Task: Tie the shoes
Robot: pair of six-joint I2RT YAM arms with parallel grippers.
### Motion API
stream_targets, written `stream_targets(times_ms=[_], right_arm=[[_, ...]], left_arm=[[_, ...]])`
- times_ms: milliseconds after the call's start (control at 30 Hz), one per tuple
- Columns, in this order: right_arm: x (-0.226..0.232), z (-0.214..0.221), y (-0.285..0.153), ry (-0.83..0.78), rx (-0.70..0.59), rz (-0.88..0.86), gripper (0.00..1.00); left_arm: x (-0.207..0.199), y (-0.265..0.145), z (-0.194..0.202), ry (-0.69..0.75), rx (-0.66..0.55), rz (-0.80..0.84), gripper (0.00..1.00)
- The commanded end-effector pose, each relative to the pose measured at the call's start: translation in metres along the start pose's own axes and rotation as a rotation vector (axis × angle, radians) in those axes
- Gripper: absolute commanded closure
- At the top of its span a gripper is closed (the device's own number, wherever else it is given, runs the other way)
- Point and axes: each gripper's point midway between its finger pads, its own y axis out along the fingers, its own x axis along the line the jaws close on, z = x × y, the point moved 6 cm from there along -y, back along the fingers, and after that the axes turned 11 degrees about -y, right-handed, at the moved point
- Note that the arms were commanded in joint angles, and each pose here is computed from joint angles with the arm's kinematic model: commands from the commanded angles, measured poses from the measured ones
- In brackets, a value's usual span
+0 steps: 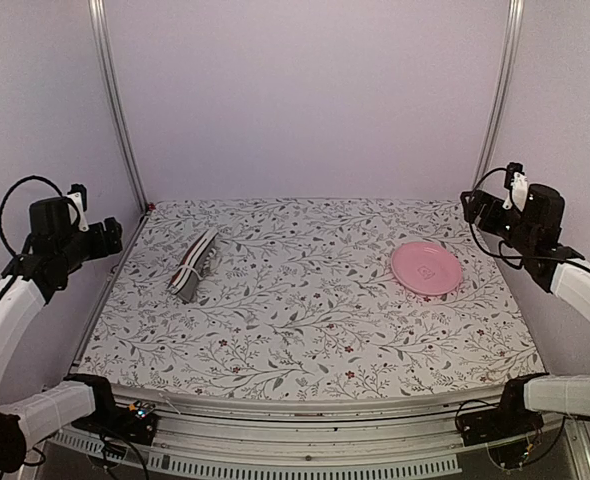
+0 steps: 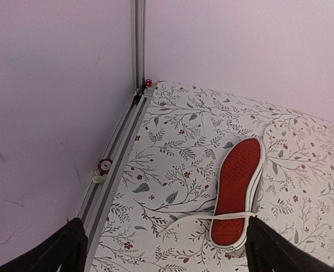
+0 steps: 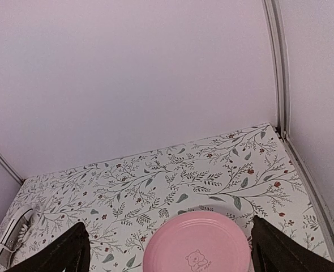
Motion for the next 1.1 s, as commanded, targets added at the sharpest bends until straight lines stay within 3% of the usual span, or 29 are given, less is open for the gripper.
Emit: stream_targets(times_ms=[0, 200, 300, 500, 633, 933, 1067], right_arm=[[-0.006, 0.014, -0.024, 0.013, 0.01, 0.053, 0.01], [0.009, 0.027, -0.044, 0.026, 0.061, -0.07, 0.01], [0.016, 0.035, -0.054, 0.012, 0.059, -0.136, 0.01], [0.021, 0.049, -0.067, 0.039, 0.073, -0.183, 0.01], [0.025, 0.062, -0.065, 0.069, 0.105, -0.24, 0.01], [0.034, 0.074, -0.063, 0.054, 0.162, -0.332, 0.01], [0.031, 0.088, -0.067, 0.051, 0.151, -0.32, 0.01]], left_arm=[[0.0, 0.001, -0.01, -0.018, -0.027, -0.007, 0.03], [-0.01, 0.018, -0.005, 0.007, 0.065, 0.04, 0.04], [-0.041, 0.026, -0.006, 0.08, 0.114, 0.145, 0.18], [-0.106, 0.073, 0.005, 0.177, 0.242, 0.196, 0.17], [-0.141, 0.115, 0.018, 0.212, 0.337, 0.224, 0.21], [-0.172, 0.203, 0.091, 0.353, 0.598, 0.111, 0.14], [-0.171, 0.218, 0.12, 0.434, 0.64, 0.043, 0.1]])
